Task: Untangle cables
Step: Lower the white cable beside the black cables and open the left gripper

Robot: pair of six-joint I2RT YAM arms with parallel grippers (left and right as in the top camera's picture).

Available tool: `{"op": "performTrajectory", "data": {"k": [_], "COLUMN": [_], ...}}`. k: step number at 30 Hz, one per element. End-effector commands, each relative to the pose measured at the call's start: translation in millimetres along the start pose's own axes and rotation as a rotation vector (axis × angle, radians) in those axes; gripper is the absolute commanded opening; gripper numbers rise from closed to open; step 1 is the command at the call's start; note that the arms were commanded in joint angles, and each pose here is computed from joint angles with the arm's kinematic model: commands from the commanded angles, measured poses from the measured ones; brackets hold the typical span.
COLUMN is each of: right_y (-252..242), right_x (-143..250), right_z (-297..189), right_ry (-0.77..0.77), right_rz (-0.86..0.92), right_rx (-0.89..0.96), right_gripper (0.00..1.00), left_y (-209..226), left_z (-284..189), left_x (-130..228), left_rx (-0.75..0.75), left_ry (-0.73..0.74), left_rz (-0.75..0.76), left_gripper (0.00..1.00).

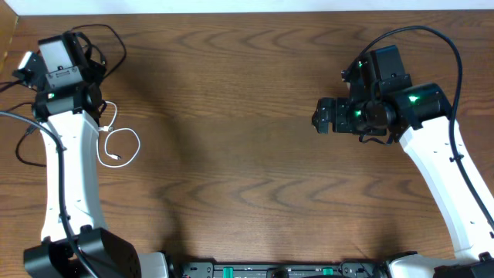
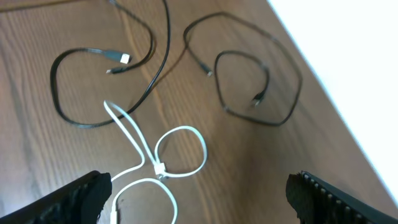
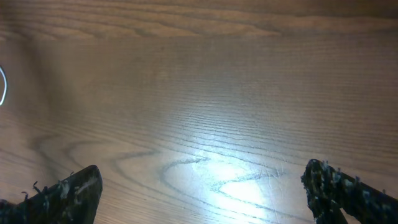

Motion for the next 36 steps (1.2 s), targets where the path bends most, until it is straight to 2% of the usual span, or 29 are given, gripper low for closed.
{"op": "performTrajectory", "data": {"k": [1, 11, 19, 25, 36], "right_y": [0.2, 0.9, 1.8, 3.4, 3.1], "right_x": [2.6, 1.1, -0.6, -3.9, -3.4], "right_z": [-1.5, -1.5, -1.5, -1.6, -1.5], "right_ry": [0.003, -0.003, -0.011, -0.026, -0.024], "right_rz": [0.012, 0.011, 0.008, 0.005, 0.006], "right_rx": [-0.009, -0.012, -0.016, -0.023, -0.022], "right_gripper": [0.99, 0.99, 0.99, 0.99, 0.99], "left_y": [6.9, 56.8, 64.0, 55.2, 71.2], "left_z": [1.6, 36.1, 63.9, 85.8, 114.5], "left_x": [-7.0, 1.6, 29.0, 57.7, 68.4], "left_rx": [-0.016, -0.144, -0.176, -0.138, -0.235], "left_ry": [-0.021, 0.096, 0.220, 0.343, 0.341], "left_rz": [-0.013, -0.102, -0.087, -0.083, -0.063], "left_gripper": [0.95, 0.95, 0.96, 0.96, 0.96]}}
Point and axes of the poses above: each gripper's point midway between its finger pads, its own z axis out along the fingers, its own y axis along the line the jaws close on, x = y × z, the point moved 2 cm from there along -z, back along the fingers, and after that the axes turned 7 degrees about z, right-handed, at the moved point
